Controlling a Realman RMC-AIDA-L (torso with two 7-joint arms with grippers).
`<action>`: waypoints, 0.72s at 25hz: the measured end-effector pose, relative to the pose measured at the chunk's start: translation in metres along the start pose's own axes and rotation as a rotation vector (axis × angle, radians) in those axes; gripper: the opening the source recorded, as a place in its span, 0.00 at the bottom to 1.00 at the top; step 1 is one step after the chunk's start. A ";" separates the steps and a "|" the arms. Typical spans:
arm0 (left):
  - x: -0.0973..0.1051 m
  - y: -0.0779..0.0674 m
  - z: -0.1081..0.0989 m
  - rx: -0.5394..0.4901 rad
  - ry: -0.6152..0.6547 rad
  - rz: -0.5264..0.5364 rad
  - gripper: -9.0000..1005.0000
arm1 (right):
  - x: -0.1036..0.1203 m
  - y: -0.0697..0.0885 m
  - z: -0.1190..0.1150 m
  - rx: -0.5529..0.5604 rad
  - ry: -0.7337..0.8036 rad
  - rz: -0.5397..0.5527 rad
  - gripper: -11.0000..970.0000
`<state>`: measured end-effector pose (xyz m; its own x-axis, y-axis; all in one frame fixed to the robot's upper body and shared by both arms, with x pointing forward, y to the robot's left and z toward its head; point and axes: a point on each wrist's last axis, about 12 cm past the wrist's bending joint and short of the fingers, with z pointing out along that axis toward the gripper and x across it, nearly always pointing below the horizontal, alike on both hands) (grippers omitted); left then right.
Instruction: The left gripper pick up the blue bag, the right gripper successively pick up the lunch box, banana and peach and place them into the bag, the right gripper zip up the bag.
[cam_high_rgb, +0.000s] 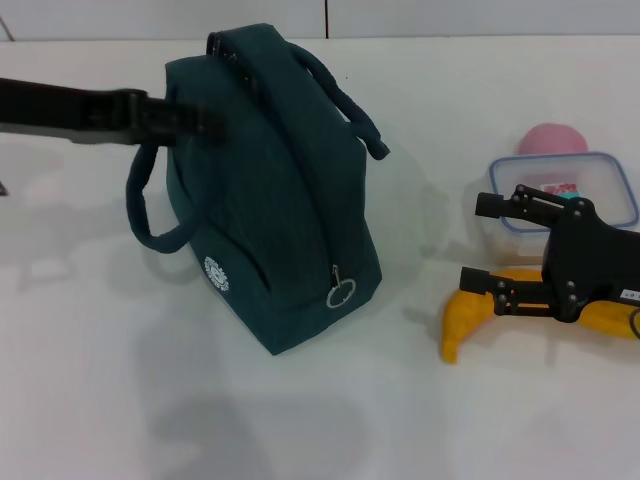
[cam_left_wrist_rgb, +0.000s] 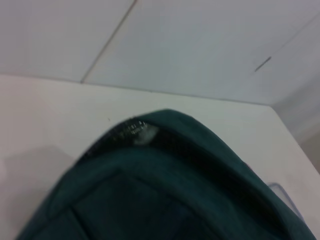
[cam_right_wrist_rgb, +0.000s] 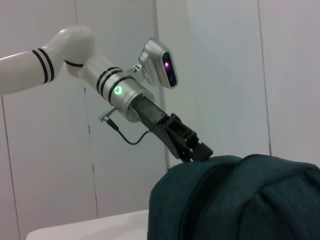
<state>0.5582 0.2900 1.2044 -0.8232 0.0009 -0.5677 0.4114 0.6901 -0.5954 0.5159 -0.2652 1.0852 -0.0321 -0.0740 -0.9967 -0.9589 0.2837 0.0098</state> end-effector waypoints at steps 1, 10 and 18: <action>0.001 0.000 0.002 0.006 0.006 -0.004 0.77 | 0.000 0.000 0.000 0.000 0.000 -0.004 0.87; -0.004 -0.002 0.013 0.012 0.046 -0.031 0.76 | 0.004 0.004 -0.001 0.005 0.000 0.002 0.87; -0.007 -0.002 0.019 0.018 0.055 -0.046 0.75 | 0.008 0.006 -0.001 0.013 -0.009 0.002 0.87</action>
<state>0.5703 0.2753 1.1988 -0.8616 0.0097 -0.5076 0.3791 0.6772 -0.6306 0.5096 -0.2655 1.0777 -0.0310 -0.0648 -0.9974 -0.9551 0.2962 0.0104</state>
